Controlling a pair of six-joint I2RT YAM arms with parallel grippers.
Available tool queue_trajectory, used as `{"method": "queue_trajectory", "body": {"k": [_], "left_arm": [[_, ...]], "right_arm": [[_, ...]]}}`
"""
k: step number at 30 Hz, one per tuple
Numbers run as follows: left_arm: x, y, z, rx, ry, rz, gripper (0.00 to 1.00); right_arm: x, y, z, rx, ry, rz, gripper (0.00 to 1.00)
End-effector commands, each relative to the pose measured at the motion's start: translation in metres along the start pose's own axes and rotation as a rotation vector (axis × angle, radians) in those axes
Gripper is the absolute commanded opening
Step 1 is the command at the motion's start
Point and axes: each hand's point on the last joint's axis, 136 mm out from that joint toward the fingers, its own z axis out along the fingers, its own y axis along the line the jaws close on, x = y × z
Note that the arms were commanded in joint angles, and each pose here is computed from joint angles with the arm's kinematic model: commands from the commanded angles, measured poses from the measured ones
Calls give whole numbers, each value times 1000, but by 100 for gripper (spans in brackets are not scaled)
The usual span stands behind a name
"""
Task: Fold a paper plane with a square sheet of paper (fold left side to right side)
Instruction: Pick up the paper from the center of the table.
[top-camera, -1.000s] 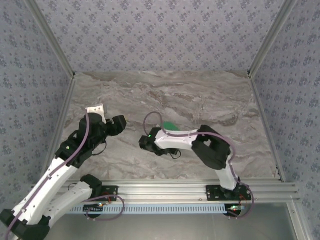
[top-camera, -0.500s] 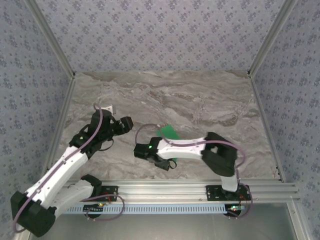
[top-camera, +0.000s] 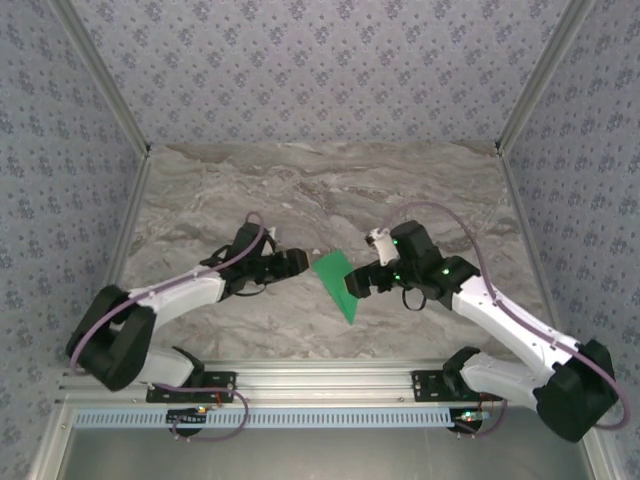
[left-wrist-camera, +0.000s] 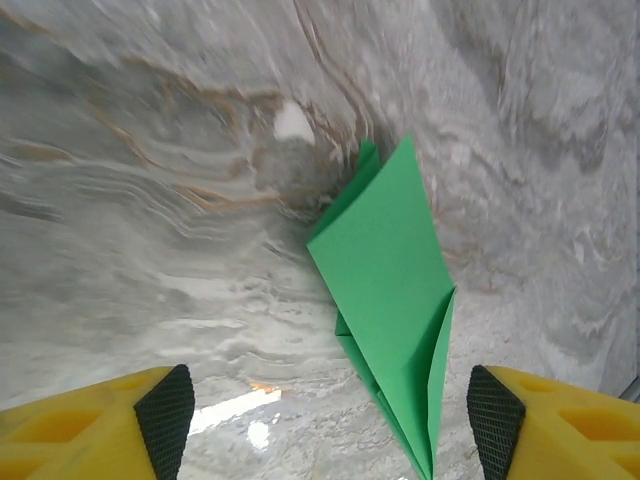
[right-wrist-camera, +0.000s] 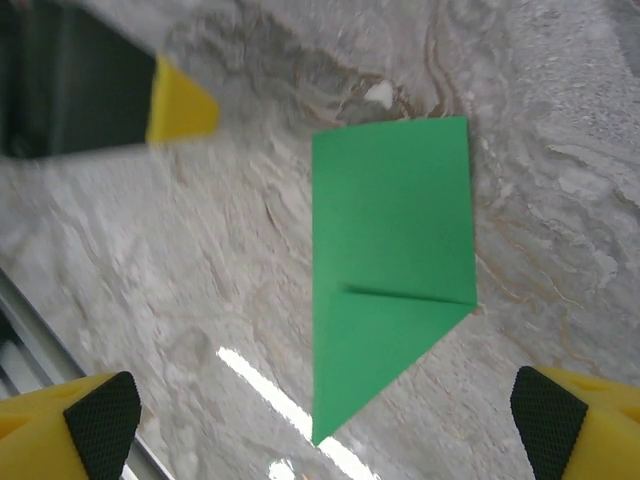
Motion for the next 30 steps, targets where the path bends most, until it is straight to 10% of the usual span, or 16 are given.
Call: {"method": "queue_trajectory", "body": {"k": [1,20,30], "left_arm": [[-14,-39,17,117,-19,17,74],[5,-30,81,84,107,-7,66],[-6,-46,69,146,66,65,10]], "right_arm": [[-21,8,-6,-187,-114,122,100],[-2,-24,-22,-207,-155,255,100],[4,-30,-22,-223,-152,298,96]]}}
